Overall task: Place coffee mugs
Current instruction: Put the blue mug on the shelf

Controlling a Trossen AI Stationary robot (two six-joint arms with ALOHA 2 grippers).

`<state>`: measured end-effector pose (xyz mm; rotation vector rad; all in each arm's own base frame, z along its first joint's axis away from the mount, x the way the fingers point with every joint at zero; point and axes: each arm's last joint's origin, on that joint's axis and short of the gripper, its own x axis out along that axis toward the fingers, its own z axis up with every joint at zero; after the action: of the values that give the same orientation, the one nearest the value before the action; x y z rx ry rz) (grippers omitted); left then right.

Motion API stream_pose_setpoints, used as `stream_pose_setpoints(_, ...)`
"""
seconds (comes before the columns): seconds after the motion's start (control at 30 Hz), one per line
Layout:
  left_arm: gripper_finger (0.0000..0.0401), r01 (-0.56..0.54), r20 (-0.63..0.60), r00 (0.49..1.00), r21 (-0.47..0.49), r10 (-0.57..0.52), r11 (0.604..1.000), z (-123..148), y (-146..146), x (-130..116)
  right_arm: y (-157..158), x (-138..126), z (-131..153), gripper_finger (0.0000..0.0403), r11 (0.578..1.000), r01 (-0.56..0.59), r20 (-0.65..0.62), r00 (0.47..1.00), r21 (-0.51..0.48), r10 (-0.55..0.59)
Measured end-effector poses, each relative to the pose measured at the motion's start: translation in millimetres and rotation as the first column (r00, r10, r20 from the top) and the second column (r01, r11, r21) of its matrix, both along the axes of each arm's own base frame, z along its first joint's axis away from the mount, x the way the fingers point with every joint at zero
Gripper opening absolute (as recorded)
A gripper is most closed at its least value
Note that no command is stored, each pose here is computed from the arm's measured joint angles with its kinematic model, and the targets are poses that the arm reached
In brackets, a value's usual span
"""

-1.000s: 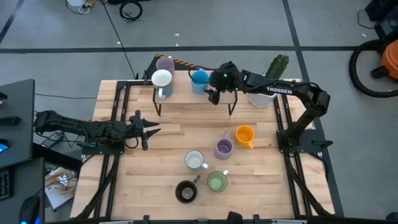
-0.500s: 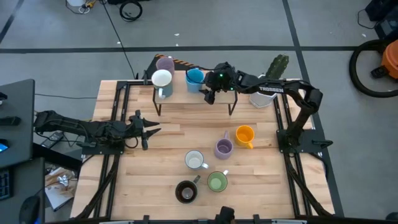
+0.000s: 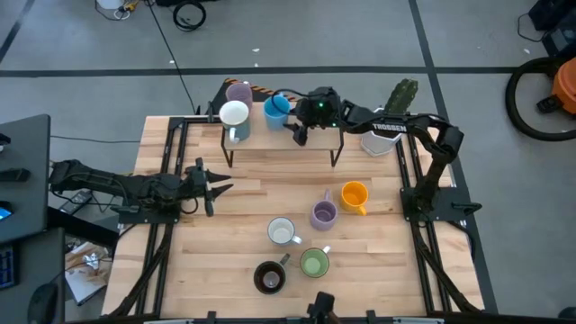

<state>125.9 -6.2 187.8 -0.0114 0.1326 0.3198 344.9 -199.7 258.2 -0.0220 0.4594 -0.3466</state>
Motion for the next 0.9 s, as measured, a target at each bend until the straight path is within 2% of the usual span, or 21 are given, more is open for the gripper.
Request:
stream_pose_setpoints(0.33, 0.0128, 0.006, 0.000, 1.000, 0.044, -0.006, 0.999, 1.4, 0.0, 0.2, -9.1, -4.3, 2.8, 0.0269, 1.000, 0.004, 0.044, 0.999, 0.024, -0.005)
stream_pose_setpoints(0.47, 0.0128, 0.009, -0.005, 1.000, 0.063, -0.009, 0.998, 1.6, -0.1, 0.3, -8.0, -8.7, 2.9, 0.0269, 0.998, 0.029, -0.013, 1.000, 0.058, -0.028)
stream_pose_setpoints(0.9, 0.0128, 0.008, 0.005, 1.000, 0.062, -0.009, 0.998, 2.5, -0.1, 0.3, -0.4, 0.4, 58.4, 0.0257, 0.994, 0.027, -0.097, 0.995, 0.102, -0.017)
